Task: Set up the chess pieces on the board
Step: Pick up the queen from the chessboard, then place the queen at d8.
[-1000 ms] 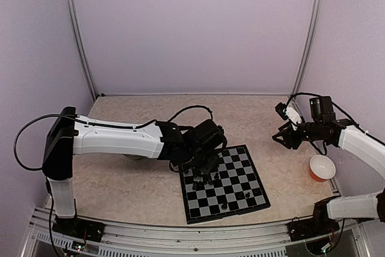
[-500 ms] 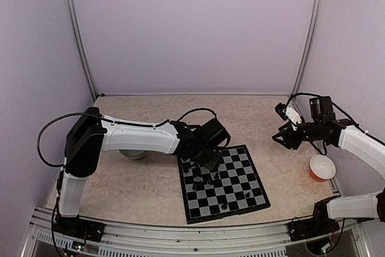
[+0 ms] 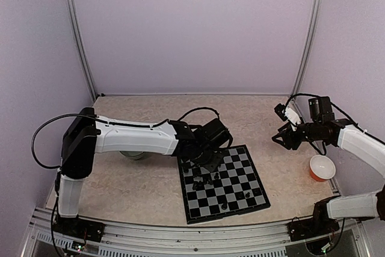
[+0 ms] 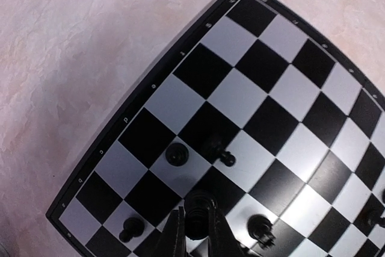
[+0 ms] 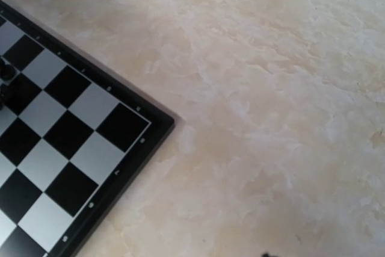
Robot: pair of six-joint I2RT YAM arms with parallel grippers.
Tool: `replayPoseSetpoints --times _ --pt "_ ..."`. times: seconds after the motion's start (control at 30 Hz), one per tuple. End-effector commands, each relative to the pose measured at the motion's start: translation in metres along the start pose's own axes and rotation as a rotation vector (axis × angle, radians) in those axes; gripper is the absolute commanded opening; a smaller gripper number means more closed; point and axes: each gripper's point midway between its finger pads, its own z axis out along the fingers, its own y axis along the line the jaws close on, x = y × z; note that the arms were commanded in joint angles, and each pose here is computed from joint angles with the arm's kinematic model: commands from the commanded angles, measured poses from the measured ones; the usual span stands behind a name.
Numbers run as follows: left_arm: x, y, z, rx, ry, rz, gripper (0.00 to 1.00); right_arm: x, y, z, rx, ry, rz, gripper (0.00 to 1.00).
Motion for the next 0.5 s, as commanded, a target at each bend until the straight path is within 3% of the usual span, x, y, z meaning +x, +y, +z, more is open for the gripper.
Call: replayPoseSetpoints --times 0.0,0.17,0.47 --pt "-0.03 -0.027 -0.067 0.056 -0.128 0.024 0.04 0.003 0.0 0.001 -0.007 0.005 0.008 0.48" --pt "-0.025 -0.07 -0.093 0.152 -0.145 0.076 0.04 0.003 0.0 0.001 -0.009 0.005 0.01 0.48" --pt "0.008 -0.126 -0.091 0.256 -0.079 0.167 0.03 0.002 0.001 0.0 -0.012 0.003 0.009 0.48"
